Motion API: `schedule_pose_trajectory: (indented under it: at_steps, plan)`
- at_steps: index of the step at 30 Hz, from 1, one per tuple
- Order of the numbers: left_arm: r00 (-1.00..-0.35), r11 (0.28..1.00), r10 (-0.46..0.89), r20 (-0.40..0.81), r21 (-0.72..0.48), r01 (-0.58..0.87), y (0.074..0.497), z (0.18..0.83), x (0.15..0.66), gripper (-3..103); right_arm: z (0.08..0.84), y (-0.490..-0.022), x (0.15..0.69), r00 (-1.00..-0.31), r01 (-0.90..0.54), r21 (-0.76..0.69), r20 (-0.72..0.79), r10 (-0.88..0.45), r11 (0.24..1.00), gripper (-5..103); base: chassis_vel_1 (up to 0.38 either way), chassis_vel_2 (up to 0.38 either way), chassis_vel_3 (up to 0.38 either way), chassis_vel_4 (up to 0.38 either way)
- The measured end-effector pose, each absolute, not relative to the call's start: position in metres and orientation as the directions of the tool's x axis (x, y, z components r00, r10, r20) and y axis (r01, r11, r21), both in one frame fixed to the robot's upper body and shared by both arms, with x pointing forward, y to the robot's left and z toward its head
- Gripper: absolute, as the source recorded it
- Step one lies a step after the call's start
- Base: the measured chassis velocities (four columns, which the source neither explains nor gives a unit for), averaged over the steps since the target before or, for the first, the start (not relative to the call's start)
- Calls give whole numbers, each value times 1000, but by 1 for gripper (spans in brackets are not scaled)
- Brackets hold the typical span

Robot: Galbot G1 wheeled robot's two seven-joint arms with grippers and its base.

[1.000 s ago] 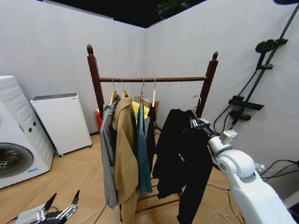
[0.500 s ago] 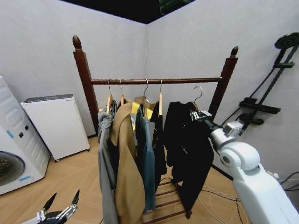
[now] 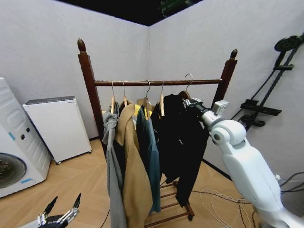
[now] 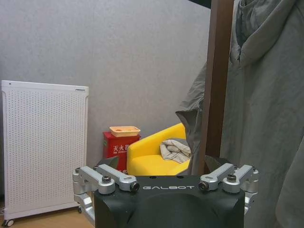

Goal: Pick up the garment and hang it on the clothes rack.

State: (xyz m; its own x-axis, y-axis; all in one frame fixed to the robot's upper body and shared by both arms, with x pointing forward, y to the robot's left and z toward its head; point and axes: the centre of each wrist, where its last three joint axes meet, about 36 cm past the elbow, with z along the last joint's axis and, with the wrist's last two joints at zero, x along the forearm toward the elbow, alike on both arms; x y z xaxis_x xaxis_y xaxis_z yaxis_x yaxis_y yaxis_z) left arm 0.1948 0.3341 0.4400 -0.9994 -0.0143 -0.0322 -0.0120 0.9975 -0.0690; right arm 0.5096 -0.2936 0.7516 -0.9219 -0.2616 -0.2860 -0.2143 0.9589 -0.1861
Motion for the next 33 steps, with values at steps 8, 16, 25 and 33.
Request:
schedule_pose_trajectory:
  at_steps: [8, 16, 25, 33]
  plan:
    - [-999, 998, -14, -32, -69, -12, 334, 440, 195, 100, 763, -285, 526, -931, -222, -190, -251, -266, 956, 9, 0, 0, 0, 0]
    - [-999, 998, -14, -32, -69, -12, 334, 440, 195, 100, 758, -275, 536, -953, -229, -162, -162, -255, 960, 9, 0, 0, 0, 0]
    - [-999, 998, -14, -32, -69, -12, 334, 440, 195, 100, 748, -274, 531, -953, -228, -155, -169, -253, 961, 23, 0, 0, 0, 0]
    - [-999, 998, -14, -32, -69, -12, 334, 440, 195, 100, 735, -284, 492, -950, -226, -131, -191, -248, 965, 56, 0, 0, 0, 0]
